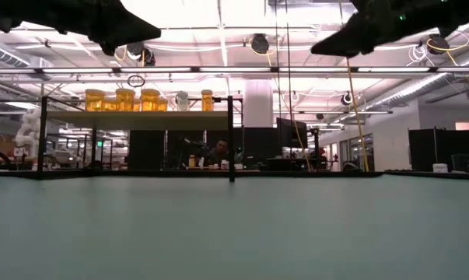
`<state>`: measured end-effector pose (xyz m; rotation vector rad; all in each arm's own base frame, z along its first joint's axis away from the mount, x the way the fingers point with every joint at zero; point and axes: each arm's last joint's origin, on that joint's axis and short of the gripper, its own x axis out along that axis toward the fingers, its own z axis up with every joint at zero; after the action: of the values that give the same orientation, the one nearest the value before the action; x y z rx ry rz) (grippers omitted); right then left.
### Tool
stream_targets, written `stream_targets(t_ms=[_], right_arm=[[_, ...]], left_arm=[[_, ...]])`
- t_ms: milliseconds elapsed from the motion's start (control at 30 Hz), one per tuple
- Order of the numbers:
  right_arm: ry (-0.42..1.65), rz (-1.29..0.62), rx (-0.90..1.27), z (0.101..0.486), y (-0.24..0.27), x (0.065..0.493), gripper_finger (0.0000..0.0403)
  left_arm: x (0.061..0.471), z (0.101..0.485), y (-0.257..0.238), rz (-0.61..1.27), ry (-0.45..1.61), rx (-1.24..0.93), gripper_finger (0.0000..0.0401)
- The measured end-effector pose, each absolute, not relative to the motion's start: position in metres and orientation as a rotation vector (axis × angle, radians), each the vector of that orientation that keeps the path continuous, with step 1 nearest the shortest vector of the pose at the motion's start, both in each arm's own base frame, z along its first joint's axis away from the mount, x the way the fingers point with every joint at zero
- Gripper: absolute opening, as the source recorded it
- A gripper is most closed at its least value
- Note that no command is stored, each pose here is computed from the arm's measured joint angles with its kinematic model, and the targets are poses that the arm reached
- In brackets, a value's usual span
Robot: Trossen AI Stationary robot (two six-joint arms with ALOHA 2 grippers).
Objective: Pick and place medicine bottles onto shelf by color
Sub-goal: Return to Home Position
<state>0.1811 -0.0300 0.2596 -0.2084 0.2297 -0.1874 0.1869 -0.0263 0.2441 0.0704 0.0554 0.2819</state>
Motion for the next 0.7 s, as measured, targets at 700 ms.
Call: stream_targets(t_ms=[700], right_arm=[[0.242,-0.186,-0.184,0.215,-0.026,0.156,0.0001]], left_arm=[[0.191,0.244,-0.014,0.188,0.064,0.146,0.0003]])
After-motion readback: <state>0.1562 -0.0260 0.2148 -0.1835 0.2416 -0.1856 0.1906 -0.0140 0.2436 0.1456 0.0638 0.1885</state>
